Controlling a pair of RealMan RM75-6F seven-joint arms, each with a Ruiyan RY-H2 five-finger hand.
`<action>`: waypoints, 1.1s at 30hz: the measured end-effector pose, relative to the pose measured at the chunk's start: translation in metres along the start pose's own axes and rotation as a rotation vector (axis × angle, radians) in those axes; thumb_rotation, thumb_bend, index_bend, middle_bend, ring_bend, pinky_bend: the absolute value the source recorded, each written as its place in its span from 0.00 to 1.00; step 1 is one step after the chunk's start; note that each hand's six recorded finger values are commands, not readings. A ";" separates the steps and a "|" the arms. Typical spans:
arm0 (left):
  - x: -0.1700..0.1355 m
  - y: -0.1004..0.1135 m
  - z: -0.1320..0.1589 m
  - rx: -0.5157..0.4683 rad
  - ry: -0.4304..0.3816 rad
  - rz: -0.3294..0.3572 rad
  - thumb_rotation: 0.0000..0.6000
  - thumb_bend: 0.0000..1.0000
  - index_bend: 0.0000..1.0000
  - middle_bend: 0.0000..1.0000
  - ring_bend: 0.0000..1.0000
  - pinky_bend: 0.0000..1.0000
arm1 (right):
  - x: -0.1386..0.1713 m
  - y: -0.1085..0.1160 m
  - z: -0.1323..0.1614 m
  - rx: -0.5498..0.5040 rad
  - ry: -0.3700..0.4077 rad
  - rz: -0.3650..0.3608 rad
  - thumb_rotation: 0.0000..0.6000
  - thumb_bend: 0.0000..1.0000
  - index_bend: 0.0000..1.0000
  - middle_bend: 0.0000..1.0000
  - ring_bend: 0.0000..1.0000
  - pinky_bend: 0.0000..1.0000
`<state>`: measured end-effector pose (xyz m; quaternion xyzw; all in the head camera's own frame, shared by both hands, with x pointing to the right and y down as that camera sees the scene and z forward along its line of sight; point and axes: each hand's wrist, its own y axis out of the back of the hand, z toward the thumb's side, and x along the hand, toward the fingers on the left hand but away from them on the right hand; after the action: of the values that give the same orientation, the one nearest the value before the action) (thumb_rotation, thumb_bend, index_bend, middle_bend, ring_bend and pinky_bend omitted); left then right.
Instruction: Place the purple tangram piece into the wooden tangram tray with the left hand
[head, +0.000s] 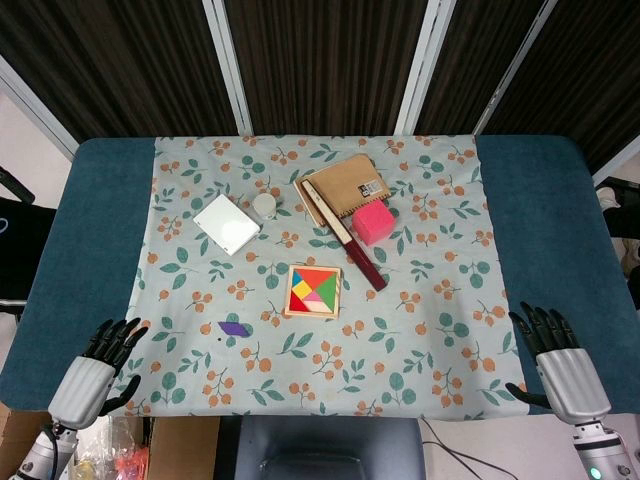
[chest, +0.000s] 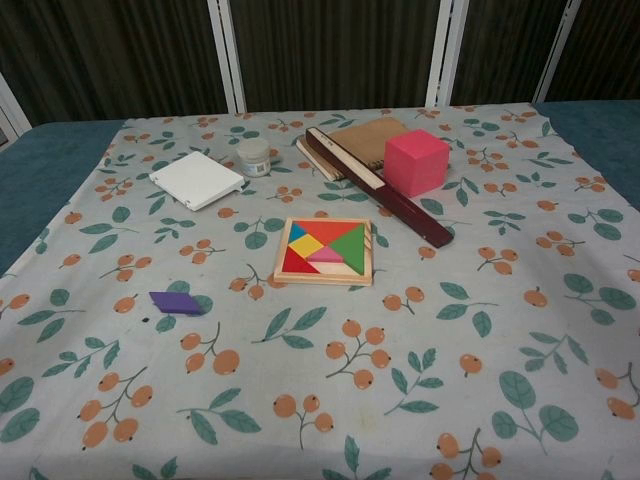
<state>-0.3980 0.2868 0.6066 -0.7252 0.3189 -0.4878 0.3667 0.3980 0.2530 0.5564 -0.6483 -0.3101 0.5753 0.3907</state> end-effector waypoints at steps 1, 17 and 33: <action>0.000 0.000 0.000 0.000 0.002 -0.002 1.00 0.41 0.00 0.03 0.00 0.01 | 0.000 0.000 0.000 0.001 0.000 0.000 0.92 0.12 0.00 0.00 0.00 0.00; 0.046 -0.034 0.041 -0.191 0.008 0.062 1.00 0.41 0.20 0.99 1.00 1.00 | -0.002 -0.002 -0.002 0.006 -0.014 0.005 0.92 0.12 0.00 0.00 0.00 0.00; 0.105 -0.072 0.077 -0.128 0.101 -0.089 1.00 0.41 0.25 1.00 1.00 1.00 | -0.006 -0.005 0.003 0.002 0.000 0.018 0.92 0.12 0.00 0.00 0.00 0.00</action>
<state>-0.2843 0.2560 0.6970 -0.7349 0.3349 -0.5183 0.2811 0.3948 0.2507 0.5637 -0.6506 -0.3038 0.5790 0.3862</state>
